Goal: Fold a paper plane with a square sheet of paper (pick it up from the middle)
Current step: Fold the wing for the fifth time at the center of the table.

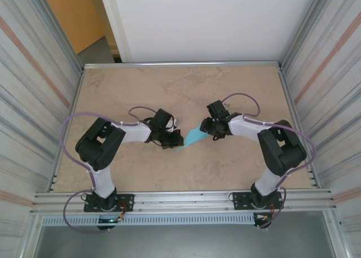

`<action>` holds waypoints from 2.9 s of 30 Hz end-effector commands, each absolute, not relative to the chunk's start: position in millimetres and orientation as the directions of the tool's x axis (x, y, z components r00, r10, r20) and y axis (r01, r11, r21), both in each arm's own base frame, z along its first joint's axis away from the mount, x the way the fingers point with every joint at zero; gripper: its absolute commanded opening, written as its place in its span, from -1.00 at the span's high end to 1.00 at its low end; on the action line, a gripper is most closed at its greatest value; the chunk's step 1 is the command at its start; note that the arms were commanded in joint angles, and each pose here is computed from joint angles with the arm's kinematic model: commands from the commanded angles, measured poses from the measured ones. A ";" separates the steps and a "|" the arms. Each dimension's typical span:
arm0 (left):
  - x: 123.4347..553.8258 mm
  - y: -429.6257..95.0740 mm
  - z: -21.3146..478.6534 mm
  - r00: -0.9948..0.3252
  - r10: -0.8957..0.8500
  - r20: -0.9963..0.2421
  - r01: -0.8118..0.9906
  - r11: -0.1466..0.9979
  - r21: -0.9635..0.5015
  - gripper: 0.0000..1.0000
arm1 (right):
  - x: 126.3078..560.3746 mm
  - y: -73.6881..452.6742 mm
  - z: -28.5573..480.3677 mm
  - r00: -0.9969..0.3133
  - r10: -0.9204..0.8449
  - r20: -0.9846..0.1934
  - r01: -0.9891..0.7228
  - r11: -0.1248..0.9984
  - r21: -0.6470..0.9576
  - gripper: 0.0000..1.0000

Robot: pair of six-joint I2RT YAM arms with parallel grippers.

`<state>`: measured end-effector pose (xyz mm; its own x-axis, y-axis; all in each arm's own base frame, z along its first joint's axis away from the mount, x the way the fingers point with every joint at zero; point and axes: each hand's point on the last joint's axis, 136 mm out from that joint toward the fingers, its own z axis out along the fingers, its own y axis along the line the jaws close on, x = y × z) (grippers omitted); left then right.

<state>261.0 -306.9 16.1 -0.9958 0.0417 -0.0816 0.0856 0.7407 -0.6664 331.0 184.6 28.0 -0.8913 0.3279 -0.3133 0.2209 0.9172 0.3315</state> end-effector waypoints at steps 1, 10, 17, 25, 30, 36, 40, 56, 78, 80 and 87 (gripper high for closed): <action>224.8 -280.5 -16.6 -0.996 0.056 0.066 0.010 0.830 -0.558 0.97 | 325.1 181.5 17.3 -0.914 0.307 -0.264 0.224 0.927 0.300 0.03; 237.3 -295.5 9.8 -0.995 0.095 -0.003 0.077 0.788 -0.611 0.89 | 316.5 181.3 3.9 -0.930 0.287 -0.228 0.217 0.933 0.289 0.33; 258.3 -318.3 45.8 -0.983 0.138 -0.125 0.186 0.714 -0.675 0.80 | 313.7 182.2 -2.8 -0.939 0.271 -0.213 0.206 0.937 0.284 0.46; 272.2 -340.2 51.1 -0.976 0.160 -0.147 0.217 0.679 -0.702 0.77 | 311.9 181.6 -6.8 -0.942 0.263 -0.208 0.201 0.939 0.279 0.56; 280.6 -345.1 42.4 -0.978 0.162 -0.134 0.210 0.699 -0.684 0.77 | 311.0 180.5 -9.5 -0.944 0.259 -0.203 0.199 0.941 0.275 0.59; 281.0 -346.7 25.0 -0.982 0.168 -0.091 0.185 0.721 -0.668 0.78 | 310.5 181.0 -10.1 -0.946 0.255 -0.201 0.195 0.941 0.278 0.62; 278.3 -345.0 17.8 -0.982 0.172 -0.071 0.176 0.733 -0.658 0.79 | 309.4 181.0 -12.0 -0.947 0.253 -0.196 0.194 0.940 0.279 0.66; 249.3 -311.7 -32.8 -0.977 0.210 0.046 0.156 0.842 -0.517 0.88 | 326.1 183.5 73.6 -0.885 0.288 -0.366 0.100 0.885 0.456 0.39; 243.1 -303.0 -43.7 -0.980 0.190 0.062 0.136 0.861 -0.491 0.98 | 298.3 259.1 20.4 -0.937 0.272 -0.217 0.102 0.811 0.576 0.96; 242.0 -302.8 -44.4 -0.980 0.189 0.063 0.135 0.861 -0.490 0.98 | 295.5 256.3 15.3 -0.935 0.286 -0.210 0.119 0.811 0.573 0.97; 234.5 -292.6 -51.8 -0.983 0.153 0.101 0.090 0.883 -0.461 0.99 | 297.4 214.3 0.5 -0.897 0.363 -0.251 0.200 0.841 0.504 0.97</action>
<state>277.5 -341.9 14.7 -0.9765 0.1888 -0.1042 0.2103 0.7274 -0.6532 298.9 246.3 17.1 -0.9220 0.3015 -0.2429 0.1131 0.8098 0.5757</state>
